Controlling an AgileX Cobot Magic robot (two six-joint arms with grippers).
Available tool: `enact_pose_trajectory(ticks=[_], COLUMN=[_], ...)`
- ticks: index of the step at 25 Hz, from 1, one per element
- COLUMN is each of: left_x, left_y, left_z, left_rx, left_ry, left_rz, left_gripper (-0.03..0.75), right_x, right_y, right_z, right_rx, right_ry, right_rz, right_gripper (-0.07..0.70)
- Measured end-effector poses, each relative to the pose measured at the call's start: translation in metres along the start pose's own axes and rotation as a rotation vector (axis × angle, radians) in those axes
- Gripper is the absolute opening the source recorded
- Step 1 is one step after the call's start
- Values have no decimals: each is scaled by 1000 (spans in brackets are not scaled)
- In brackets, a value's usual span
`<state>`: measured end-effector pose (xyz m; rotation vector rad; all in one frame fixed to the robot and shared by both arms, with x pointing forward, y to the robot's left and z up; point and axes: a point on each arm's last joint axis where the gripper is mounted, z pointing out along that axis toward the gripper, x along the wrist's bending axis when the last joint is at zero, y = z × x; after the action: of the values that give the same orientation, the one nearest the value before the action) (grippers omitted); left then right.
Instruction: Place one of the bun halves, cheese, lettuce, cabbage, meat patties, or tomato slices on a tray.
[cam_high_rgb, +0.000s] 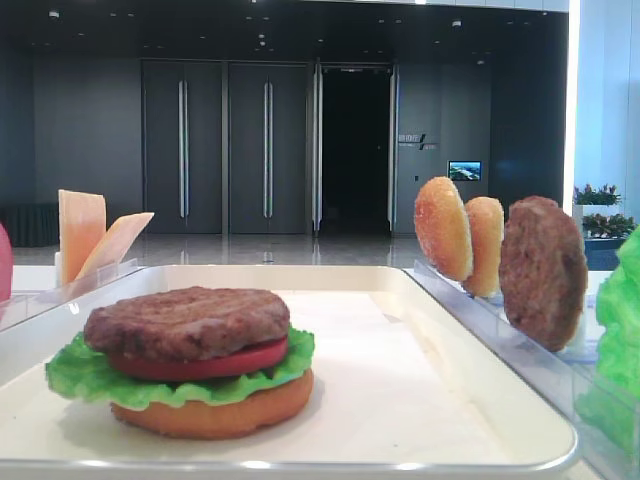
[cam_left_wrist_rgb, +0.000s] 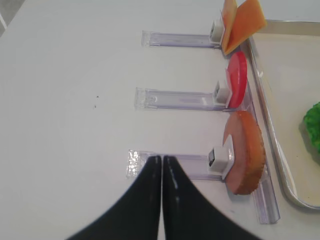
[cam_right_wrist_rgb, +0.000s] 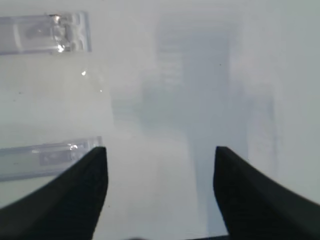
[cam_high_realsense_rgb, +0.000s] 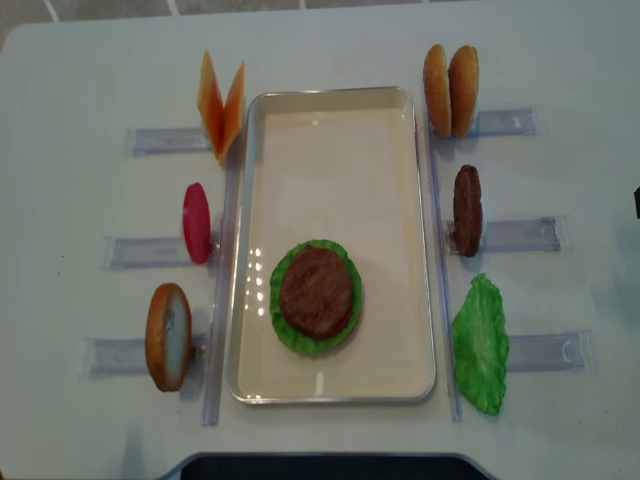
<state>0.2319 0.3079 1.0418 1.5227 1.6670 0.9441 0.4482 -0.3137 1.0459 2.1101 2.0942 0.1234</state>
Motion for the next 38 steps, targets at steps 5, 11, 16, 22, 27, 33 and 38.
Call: enact_pose_trajectory(ticks=[5, 11, 16, 22, 27, 33, 38], left_x=[0, 0, 0, 0, 0, 0, 0], left_y=[0, 0, 0, 0, 0, 0, 0], left_z=[0, 0, 0, 0, 0, 0, 0], left_rx=[0, 0, 0, 0, 0, 0, 0], left_ry=[0, 0, 0, 0, 0, 0, 0], left_rz=[0, 0, 0, 0, 0, 0, 0], left_gripper=[0, 0, 0, 0, 0, 0, 0], right_x=[1, 5, 9, 10, 11, 12, 12], right_y=[-23, -76, -127, -161, -187, -208, -215], right_z=[-4, -5, -5, -24, -33, -38, -39], right_rx=[-14, -80, -210, -470, -653, -800, -845], right_ry=[-1, 9, 26, 20, 14, 13, 14], right_rz=[9, 18, 31, 40, 46, 50, 51], right_gripper=[464, 464, 464, 464, 464, 463, 463])
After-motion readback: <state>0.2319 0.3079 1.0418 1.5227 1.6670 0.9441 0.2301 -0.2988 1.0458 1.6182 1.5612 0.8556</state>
